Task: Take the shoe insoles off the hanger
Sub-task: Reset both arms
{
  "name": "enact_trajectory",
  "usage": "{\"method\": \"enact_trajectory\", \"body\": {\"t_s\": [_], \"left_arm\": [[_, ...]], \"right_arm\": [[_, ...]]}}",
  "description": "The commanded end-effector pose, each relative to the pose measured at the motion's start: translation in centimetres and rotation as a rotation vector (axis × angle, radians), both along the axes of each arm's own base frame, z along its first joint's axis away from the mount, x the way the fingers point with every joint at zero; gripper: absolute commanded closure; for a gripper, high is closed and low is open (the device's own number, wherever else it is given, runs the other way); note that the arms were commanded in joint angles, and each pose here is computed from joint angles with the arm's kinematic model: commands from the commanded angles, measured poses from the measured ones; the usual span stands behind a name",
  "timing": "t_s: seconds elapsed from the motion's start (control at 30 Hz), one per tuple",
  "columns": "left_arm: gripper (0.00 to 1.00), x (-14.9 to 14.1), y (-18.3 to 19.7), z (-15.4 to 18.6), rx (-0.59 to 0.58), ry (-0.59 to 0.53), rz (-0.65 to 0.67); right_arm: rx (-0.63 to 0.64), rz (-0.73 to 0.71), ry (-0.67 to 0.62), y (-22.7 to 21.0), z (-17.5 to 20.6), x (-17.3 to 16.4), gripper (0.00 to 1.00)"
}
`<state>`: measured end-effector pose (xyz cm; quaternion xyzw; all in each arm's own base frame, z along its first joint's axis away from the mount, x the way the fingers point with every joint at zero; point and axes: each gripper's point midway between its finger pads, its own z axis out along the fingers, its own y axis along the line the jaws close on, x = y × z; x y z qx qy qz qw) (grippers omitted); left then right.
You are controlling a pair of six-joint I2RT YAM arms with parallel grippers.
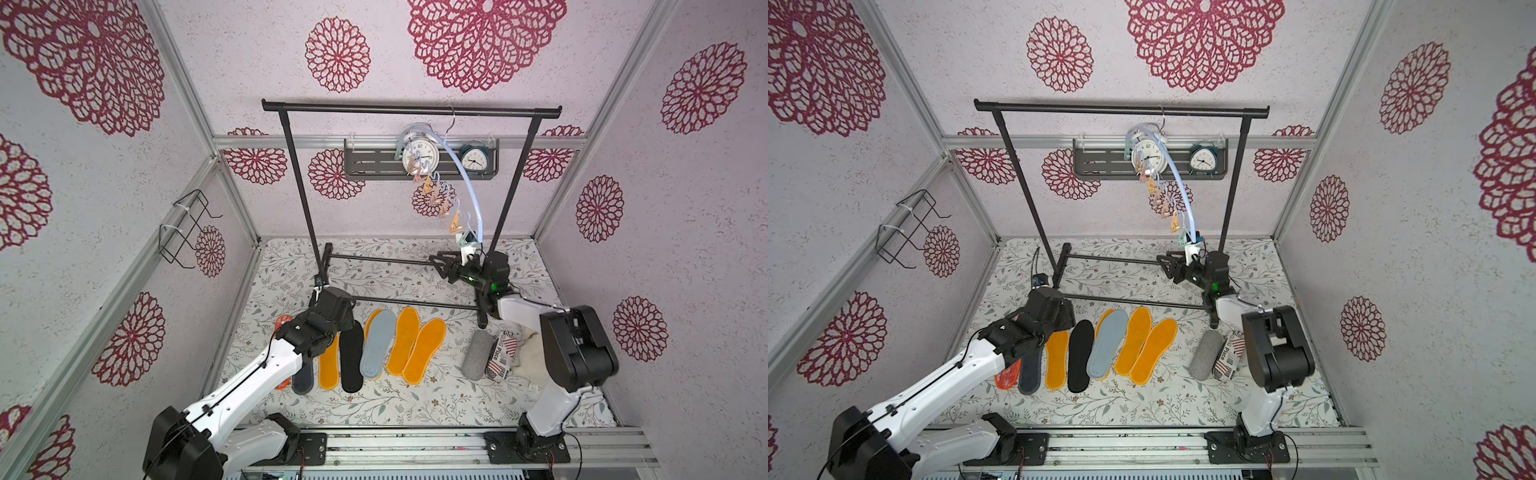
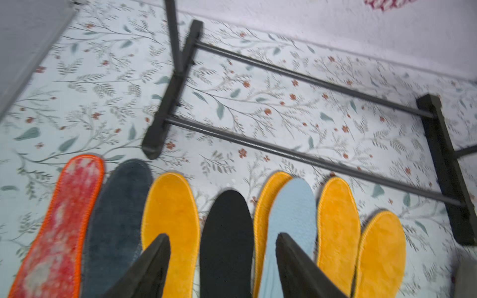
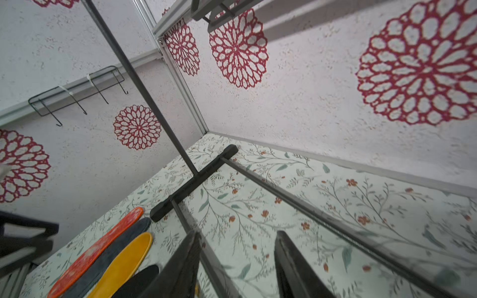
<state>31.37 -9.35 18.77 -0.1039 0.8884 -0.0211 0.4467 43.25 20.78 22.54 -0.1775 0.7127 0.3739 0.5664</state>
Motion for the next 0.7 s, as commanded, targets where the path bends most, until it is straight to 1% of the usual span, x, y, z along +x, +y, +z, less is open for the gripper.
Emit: {"method": "enact_trajectory", "body": {"t_s": [0.0,0.03,0.13,0.23,0.33,0.4,0.43,0.5,0.6,0.67], "left_arm": [[0.3,0.8,3.3,2.8,0.071,-0.184,0.071],[0.29,0.6,4.3,3.2,0.096,-0.228,0.092],[0.24,-0.3,7.5,3.3,0.149,-0.3,0.168],[0.17,-1.4,10.3,2.4,0.197,-0.334,0.229],[0.15,-2.1,11.9,0.9,0.241,-0.337,0.235],[0.1,-2.5,13.0,0.2,0.25,-0.336,0.256],[0.09,-2.4,13.2,0.1,0.251,-0.346,0.242],[0.08,-2.0,13.7,-0.5,0.237,-0.371,0.221],[0.08,-1.2,14.0,-1.0,0.226,-0.426,0.192],[0.09,0.0,14.1,-1.7,0.204,-0.427,0.163]], "right_arm": [[-0.08,-0.113,-0.056,-2.6,0.3,-3.8,0.49],[-0.109,-0.131,-0.051,-3.4,-0.2,-5.4,0.48],[-0.173,-0.235,-0.036,-6.3,-1.5,-9.1,0.44],[-0.247,-0.3,-0.025,-8.4,-2.7,-12.2,0.42],[-0.317,-0.414,-0.023,-11.3,-3.6,-14.4,0.39],[-0.372,-0.479,-0.026,-12.9,-4.4,-15.3,0.38],[-0.395,-0.502,-0.026,-13.4,-5.0,-15.6,0.37],[-0.437,-0.592,-0.038,-15.2,-6.2,-15.9,0.36],[-0.455,-0.686,-0.071,-16.9,-7.8,-15.9,0.33],[-0.434,-0.712,-0.118,-17.2,-8.5,-15.8,0.33]]}}
